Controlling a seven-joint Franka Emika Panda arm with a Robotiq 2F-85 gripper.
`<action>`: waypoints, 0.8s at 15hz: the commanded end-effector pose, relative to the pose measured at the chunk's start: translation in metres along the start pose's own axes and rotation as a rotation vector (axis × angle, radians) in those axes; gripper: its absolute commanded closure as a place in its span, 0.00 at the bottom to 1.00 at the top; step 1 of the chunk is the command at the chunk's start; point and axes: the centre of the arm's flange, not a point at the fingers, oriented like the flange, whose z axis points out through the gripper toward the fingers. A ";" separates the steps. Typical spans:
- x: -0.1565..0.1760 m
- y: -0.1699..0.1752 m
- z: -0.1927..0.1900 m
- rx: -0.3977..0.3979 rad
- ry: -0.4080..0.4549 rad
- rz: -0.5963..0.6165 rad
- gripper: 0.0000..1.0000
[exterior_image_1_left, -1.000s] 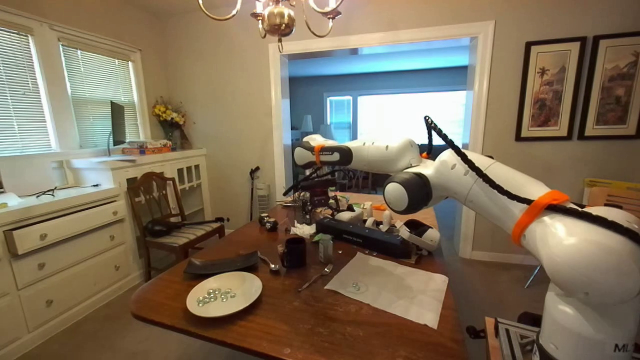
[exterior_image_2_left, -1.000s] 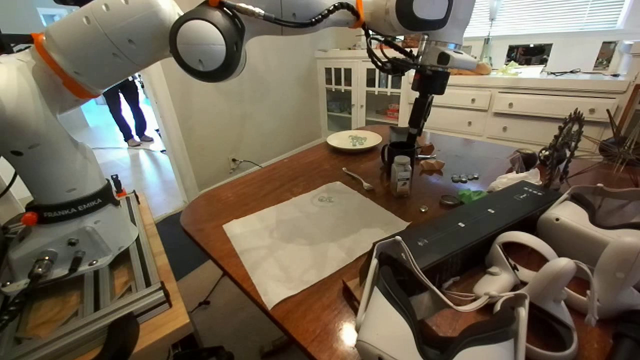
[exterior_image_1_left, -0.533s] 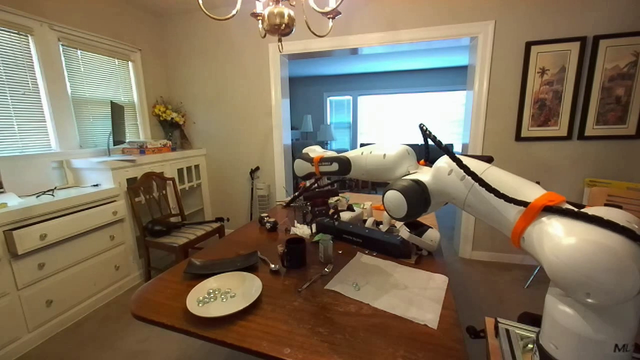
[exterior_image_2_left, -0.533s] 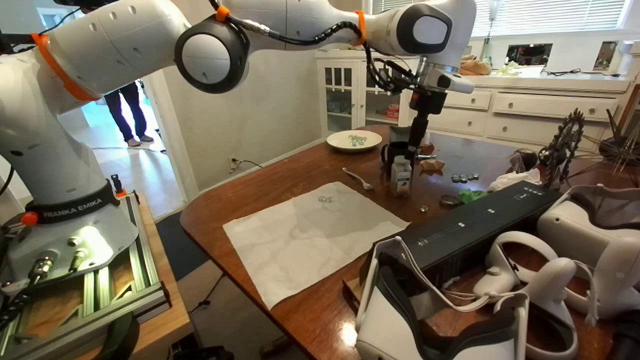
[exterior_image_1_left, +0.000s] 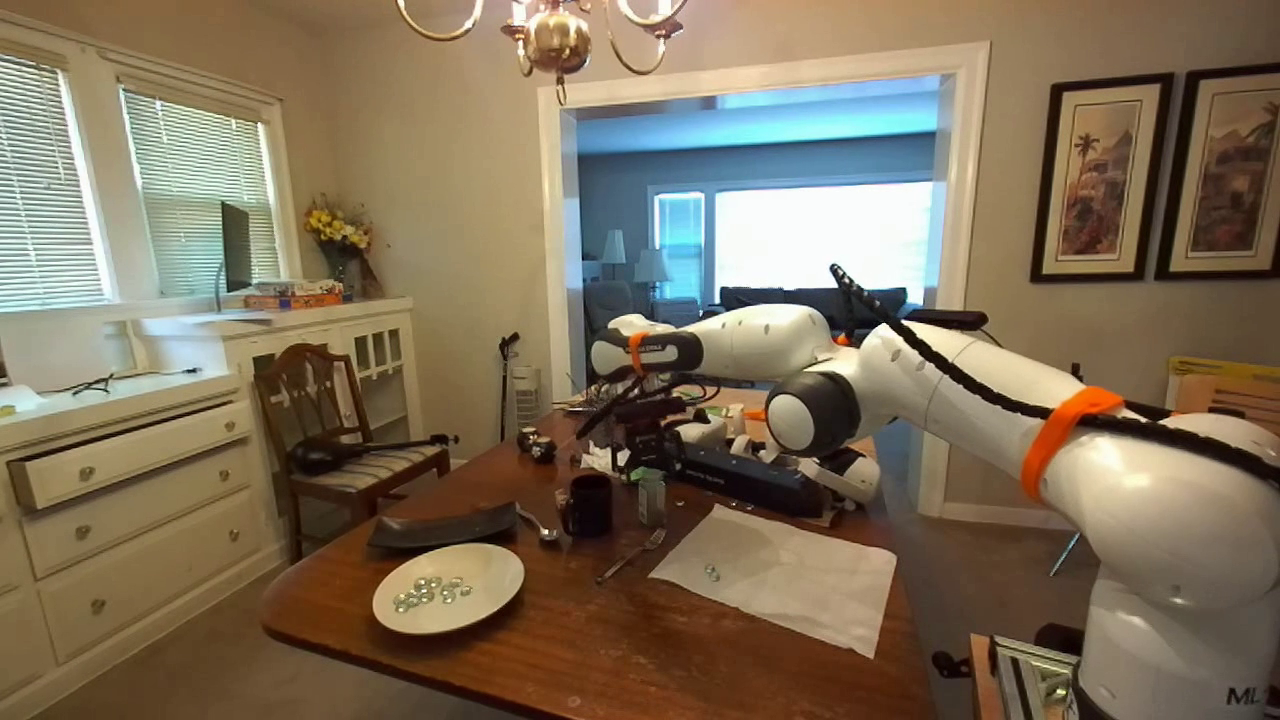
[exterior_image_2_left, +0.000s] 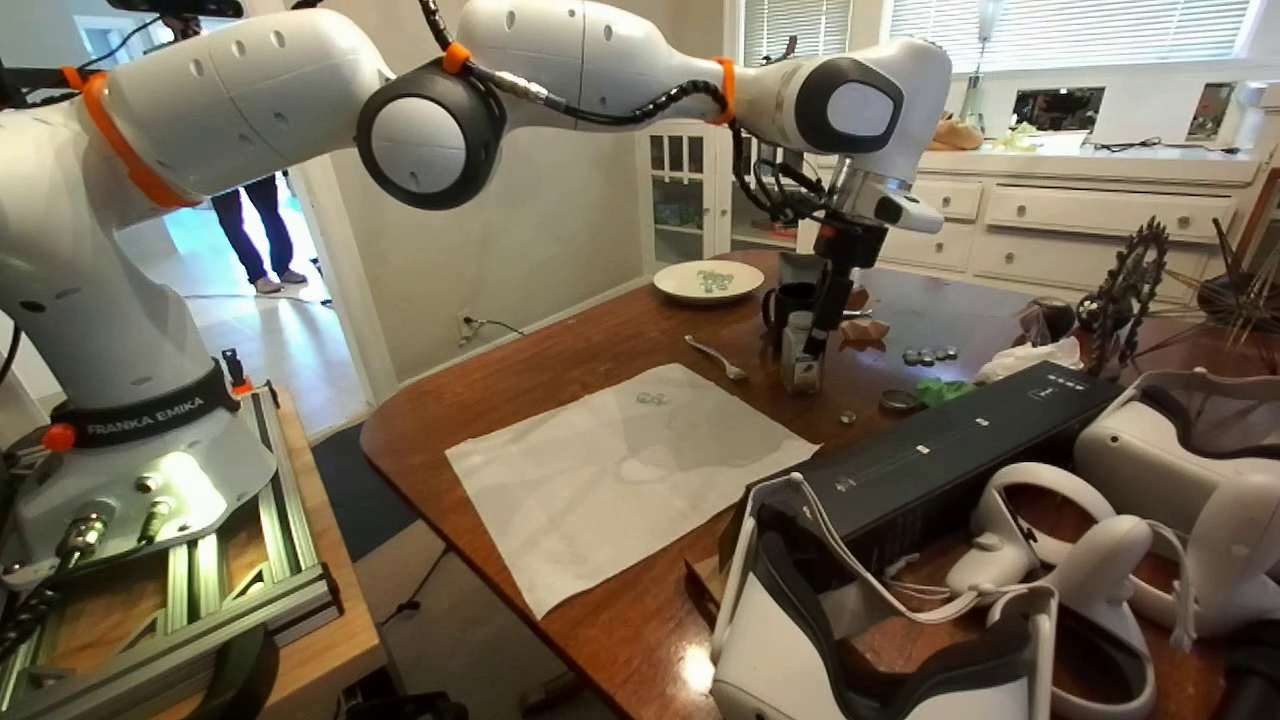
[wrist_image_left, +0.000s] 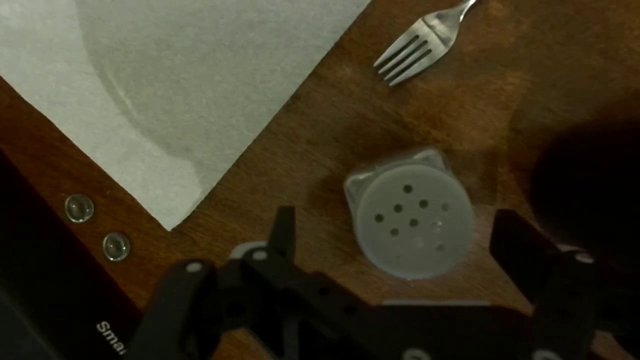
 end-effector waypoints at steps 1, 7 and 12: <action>-0.027 0.012 0.030 0.023 -0.033 -0.041 0.00; -0.028 0.010 0.037 0.017 -0.034 -0.051 0.58; -0.035 0.010 0.028 0.006 -0.029 -0.046 0.76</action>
